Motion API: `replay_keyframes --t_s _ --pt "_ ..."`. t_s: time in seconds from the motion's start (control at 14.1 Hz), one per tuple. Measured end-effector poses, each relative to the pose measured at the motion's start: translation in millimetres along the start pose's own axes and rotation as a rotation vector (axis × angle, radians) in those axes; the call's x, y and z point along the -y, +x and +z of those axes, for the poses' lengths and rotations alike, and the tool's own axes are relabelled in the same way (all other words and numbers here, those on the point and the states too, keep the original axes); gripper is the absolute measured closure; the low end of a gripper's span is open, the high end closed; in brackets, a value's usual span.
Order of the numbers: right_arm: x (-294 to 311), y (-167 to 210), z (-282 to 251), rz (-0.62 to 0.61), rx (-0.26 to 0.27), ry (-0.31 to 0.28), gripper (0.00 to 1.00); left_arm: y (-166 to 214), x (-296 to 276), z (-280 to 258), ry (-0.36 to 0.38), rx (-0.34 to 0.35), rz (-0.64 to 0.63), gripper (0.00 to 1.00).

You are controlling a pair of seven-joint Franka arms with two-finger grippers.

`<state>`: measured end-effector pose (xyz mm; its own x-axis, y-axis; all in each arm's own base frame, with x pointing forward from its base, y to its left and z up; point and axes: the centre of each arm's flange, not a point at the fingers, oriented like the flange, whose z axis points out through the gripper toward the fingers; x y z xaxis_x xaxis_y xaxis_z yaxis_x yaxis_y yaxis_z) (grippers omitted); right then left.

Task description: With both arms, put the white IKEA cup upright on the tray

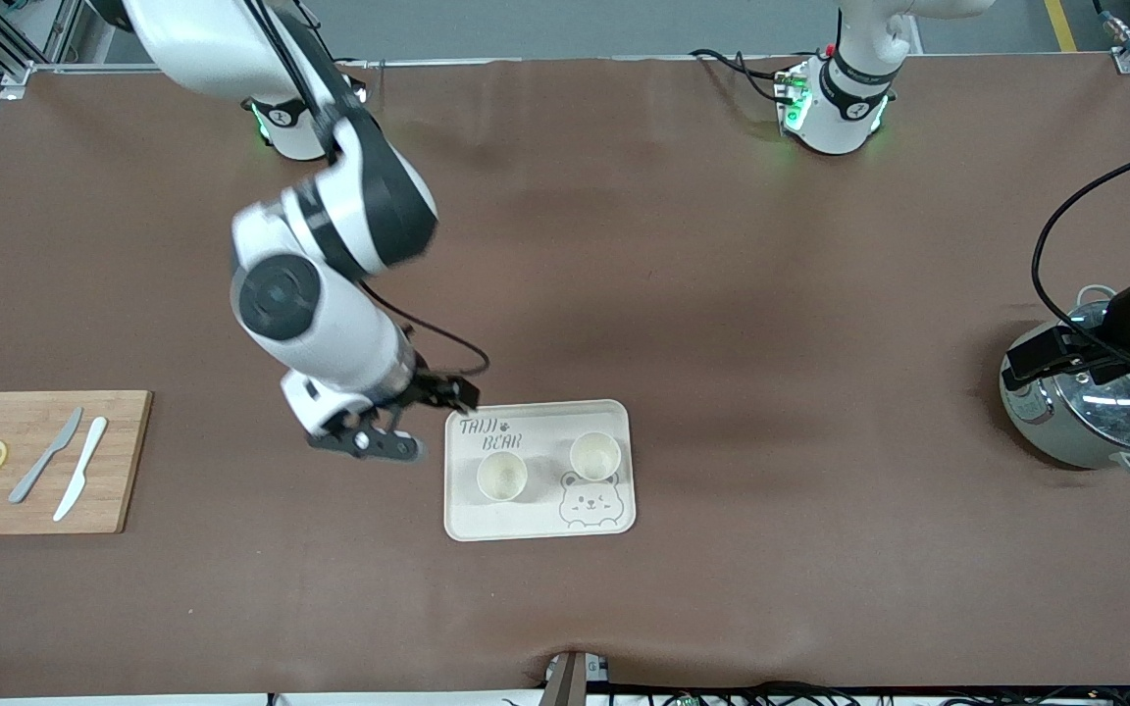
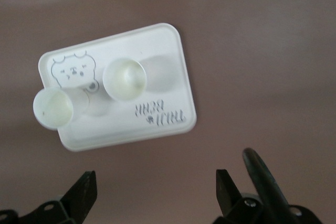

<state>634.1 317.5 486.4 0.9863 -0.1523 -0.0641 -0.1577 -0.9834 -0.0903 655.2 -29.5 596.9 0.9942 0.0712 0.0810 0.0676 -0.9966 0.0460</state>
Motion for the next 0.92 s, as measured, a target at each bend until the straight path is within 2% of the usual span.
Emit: replay_keyframes --t_s 0.21,0.36,0.64,0.78,0.92 --pt "-51.8 -35.4 -96.6 0.012 0.020 -0.040 0.00 -0.1 0.2 -0.3 0.000 0.000 0.000 0.00" --pt "-101.3 -47.7 -133.1 -0.020 0.009 -0.064 0.00 -0.1 0.3 -0.3 0.000 0.000 -0.001 0.00" --pt "-218.6 -58.7 -166.0 -0.039 -0.011 -0.096 0.00 -0.2 0.0 -0.3 0.000 0.000 0.000 0.00" --pt "-259.0 -54.5 -170.0 -0.057 -0.021 -0.123 0.00 -0.2 -0.3 -0.3 0.000 0.000 0.000 0.00" --pt "-294.0 -47.5 -175.5 -0.058 -0.028 -0.123 0.00 -0.2 -0.6 -0.2 0.000 0.000 0.001 0.00"
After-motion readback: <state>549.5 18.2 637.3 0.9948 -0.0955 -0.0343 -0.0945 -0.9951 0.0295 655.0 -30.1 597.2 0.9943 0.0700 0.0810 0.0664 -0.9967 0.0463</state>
